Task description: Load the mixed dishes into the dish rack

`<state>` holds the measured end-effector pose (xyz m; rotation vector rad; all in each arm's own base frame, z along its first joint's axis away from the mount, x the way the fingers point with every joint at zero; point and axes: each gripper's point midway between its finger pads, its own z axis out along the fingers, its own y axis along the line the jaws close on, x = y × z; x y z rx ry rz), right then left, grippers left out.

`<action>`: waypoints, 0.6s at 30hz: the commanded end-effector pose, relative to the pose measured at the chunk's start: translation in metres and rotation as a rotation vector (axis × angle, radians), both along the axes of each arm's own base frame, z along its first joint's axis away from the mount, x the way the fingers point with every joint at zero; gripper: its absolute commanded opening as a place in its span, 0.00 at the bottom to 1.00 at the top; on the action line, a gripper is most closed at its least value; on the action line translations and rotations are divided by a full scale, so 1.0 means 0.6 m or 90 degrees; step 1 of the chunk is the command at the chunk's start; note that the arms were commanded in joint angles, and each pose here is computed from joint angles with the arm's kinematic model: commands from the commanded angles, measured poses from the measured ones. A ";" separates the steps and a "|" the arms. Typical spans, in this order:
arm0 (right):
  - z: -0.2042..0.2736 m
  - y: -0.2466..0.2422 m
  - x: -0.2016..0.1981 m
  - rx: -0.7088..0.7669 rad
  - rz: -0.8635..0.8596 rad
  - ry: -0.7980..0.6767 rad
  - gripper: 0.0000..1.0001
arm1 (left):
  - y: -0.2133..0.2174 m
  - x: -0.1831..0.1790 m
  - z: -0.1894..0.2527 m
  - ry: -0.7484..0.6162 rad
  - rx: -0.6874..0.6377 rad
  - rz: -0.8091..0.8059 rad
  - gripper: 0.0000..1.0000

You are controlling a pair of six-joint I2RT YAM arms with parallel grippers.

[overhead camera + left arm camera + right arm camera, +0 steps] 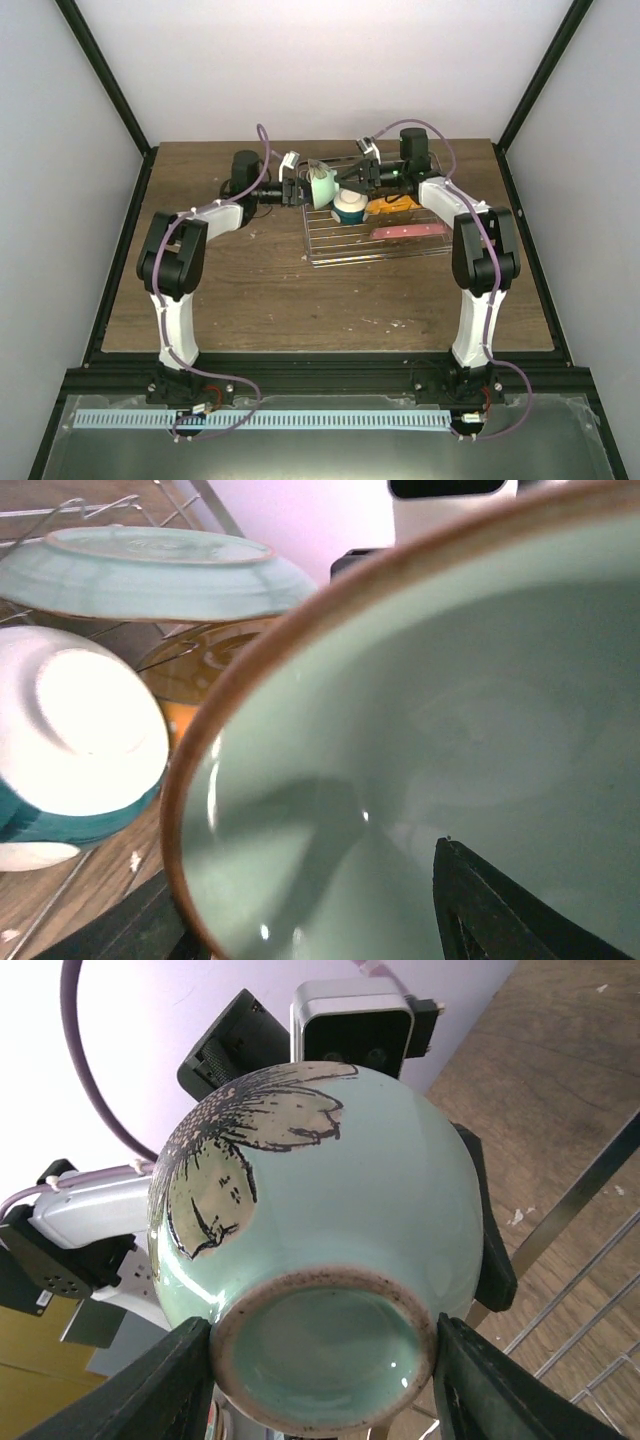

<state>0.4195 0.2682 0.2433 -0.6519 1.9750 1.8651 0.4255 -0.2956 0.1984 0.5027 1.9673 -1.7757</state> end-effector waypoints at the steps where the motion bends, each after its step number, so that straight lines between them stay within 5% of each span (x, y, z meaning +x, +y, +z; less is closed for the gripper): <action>1: 0.048 -0.020 0.017 0.000 -0.025 -0.063 0.44 | 0.008 -0.002 -0.002 -0.039 0.054 0.009 0.60; 18: 0.044 -0.030 0.031 -0.083 -0.073 -0.072 0.44 | 0.063 0.023 0.001 -0.083 0.209 0.111 0.55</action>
